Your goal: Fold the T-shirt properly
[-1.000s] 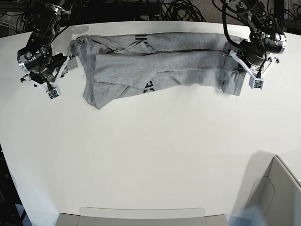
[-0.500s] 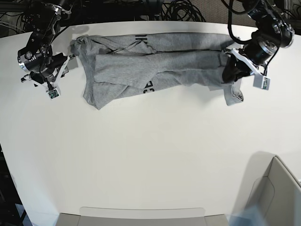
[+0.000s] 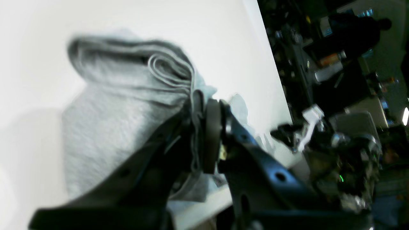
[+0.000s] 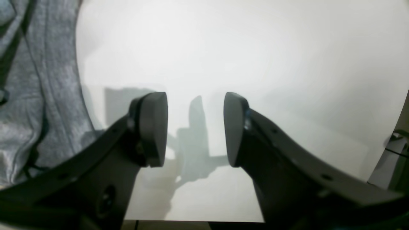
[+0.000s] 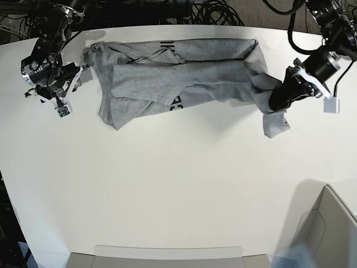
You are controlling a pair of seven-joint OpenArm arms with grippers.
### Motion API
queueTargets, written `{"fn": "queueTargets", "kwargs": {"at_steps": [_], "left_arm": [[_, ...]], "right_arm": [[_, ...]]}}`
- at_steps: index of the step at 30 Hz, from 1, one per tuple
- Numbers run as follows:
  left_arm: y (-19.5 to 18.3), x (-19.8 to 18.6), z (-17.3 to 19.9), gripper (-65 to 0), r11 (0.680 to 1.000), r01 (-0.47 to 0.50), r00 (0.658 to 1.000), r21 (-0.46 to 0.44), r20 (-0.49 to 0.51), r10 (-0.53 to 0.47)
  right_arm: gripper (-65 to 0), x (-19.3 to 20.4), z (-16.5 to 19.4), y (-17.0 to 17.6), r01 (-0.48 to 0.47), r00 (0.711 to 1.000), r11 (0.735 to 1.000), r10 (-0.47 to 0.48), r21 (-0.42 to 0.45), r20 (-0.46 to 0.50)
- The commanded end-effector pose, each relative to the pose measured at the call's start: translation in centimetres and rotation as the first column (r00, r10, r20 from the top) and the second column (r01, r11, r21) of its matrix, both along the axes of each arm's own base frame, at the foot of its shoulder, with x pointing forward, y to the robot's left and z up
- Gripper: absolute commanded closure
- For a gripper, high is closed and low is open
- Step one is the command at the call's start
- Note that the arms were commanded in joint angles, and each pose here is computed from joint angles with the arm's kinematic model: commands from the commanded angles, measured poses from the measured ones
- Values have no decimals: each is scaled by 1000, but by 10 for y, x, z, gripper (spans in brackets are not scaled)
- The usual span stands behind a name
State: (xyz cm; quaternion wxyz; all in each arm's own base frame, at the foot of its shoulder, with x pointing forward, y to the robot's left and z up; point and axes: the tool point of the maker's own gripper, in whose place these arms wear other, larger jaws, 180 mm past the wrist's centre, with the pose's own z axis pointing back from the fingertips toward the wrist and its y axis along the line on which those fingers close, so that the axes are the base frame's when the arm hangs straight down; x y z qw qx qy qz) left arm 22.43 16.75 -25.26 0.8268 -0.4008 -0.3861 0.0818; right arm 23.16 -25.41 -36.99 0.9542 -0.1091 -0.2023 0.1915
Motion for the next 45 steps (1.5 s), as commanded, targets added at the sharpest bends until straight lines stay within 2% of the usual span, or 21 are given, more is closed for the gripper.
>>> {"fn": "queueTargets", "kwargs": {"at_steps": [1, 5, 10, 13, 16, 24, 27, 29, 31, 38, 42, 45], "left_arm": [[-7, -2, 6, 0, 999, 34, 999, -23, 4, -34], [-17, -6, 2, 0, 994, 107, 994, 2, -21, -107], [-17, -13, -4, 0, 989, 143, 988, 25, -63, -141], [-40, -19, -11, 0, 978, 206, 973, -21, -97, -207], [-78, -29, -21, 0, 960, 248, 950, -128, -161, -267], [-110, -36, -34, 0, 945, 295, 928, -142, -193, -319], [-116, -38, -48, 0, 947, 311, 920, -82, -223, -321], [-114, -33, -57, 0, 956, 291, 931, -18, -224, -288], [-115, -31, -60, 0, 961, 278, 940, 8, -210, -270], [-95, -26, -58, 0, 971, 236, 952, 30, -209, -225], [-32, -16, -49, 0, 965, 176, 979, 195, -141, -150], [37, -19, -37, 0, 928, 81, 994, 364, -101, -47]], "right_arm": [[-285, 6, 8, -1, -16, 999, 1000, 16, -12, 28], [-285, 6, 8, -1, -16, 999, 1000, 16, -12, 28], [-285, 6, 8, -1, -16, 999, 1000, 16, -12, 28], [-285, 6, 8, -1, -16, 999, 1000, 16, -12, 28], [-285, 6, 7, -1, -16, 1000, 1000, 16, -11, 27], [-285, 3, -3, -3, -11, 1000, 1000, 11, 2, -6], [-285, 3, -3, -3, -11, 1000, 1000, 11, 2, -6], [-285, 3, -3, -4, -11, 1000, 1000, 11, -1, -6], [-285, 3, -2, -4, -11, 1000, 1000, 11, -2, -4], [-285, 4, -1, -5, -11, 1000, 1000, 11, -4, -3], [-285, 4, -1, -5, -12, 1000, 1000, 12, -4, -1], [-285, 4, -1, -5, -12, 1000, 1000, 12, -5, 0]]}}
